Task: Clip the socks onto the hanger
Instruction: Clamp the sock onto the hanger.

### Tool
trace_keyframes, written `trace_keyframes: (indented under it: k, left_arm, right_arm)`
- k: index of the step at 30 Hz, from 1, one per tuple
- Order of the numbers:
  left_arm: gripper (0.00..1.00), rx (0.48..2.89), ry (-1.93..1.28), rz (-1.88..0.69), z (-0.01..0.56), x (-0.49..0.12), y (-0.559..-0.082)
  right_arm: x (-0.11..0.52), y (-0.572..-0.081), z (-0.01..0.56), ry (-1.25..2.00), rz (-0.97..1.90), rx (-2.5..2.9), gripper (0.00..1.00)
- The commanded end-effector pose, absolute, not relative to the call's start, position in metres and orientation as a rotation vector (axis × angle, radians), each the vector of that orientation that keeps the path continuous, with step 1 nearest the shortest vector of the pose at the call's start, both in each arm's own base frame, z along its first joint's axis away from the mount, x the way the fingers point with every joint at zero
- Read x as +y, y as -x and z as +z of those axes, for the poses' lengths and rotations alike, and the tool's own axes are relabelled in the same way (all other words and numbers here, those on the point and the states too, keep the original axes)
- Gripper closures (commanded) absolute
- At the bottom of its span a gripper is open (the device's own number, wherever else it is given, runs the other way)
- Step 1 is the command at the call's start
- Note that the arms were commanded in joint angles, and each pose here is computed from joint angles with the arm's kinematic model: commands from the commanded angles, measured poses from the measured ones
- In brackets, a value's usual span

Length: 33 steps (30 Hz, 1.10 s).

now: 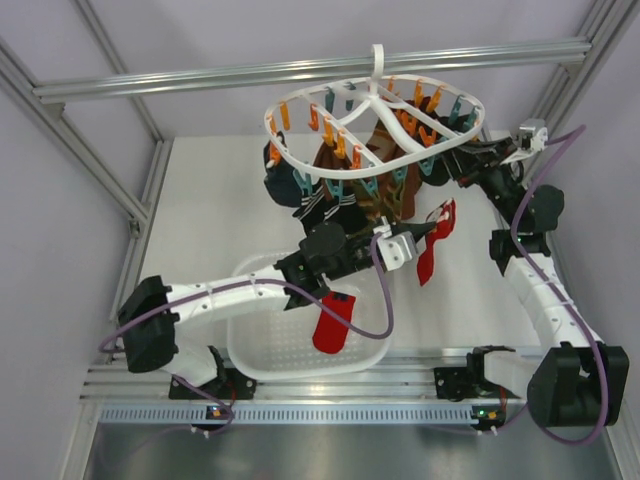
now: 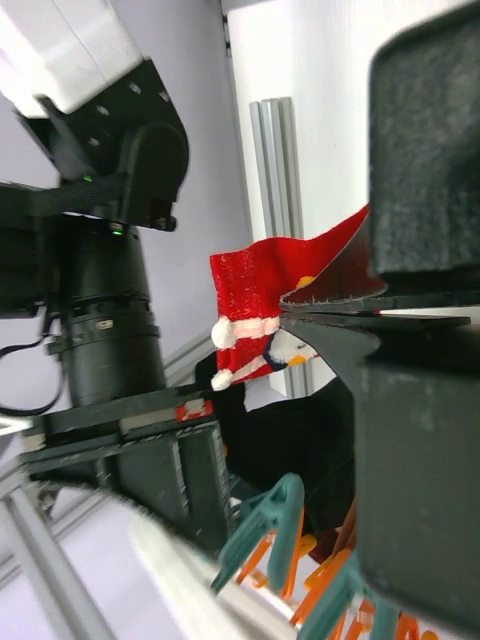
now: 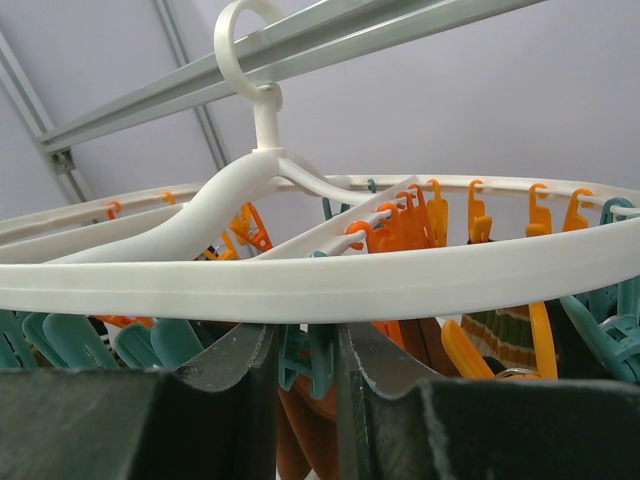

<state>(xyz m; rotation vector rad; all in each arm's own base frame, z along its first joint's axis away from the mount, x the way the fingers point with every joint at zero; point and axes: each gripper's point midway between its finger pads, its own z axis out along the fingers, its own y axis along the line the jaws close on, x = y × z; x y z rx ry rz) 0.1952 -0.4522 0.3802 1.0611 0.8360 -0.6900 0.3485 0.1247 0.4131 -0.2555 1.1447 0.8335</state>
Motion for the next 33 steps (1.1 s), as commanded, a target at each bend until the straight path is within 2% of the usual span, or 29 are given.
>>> trace_keyframes:
  k: [1, 15, 33]
  left_arm:
    - [1.00, 0.716, -0.901, -0.664, 0.426, -0.453, -0.205]
    - [1.00, 0.742, -0.783, -0.425, 0.390, -0.459, -0.271]
    - [1.00, 0.746, -0.674, -0.343, 0.392, -0.441, -0.308]
  right_arm:
    - [0.124, -0.339, 0.449, 0.259, 0.841, 1.071, 1.00]
    - [0.126, -0.344, 0.435, 0.237, 0.851, 1.191, 1.00]
    - [0.120, -0.355, 0.427, 0.203, 0.810, 1.227, 1.00]
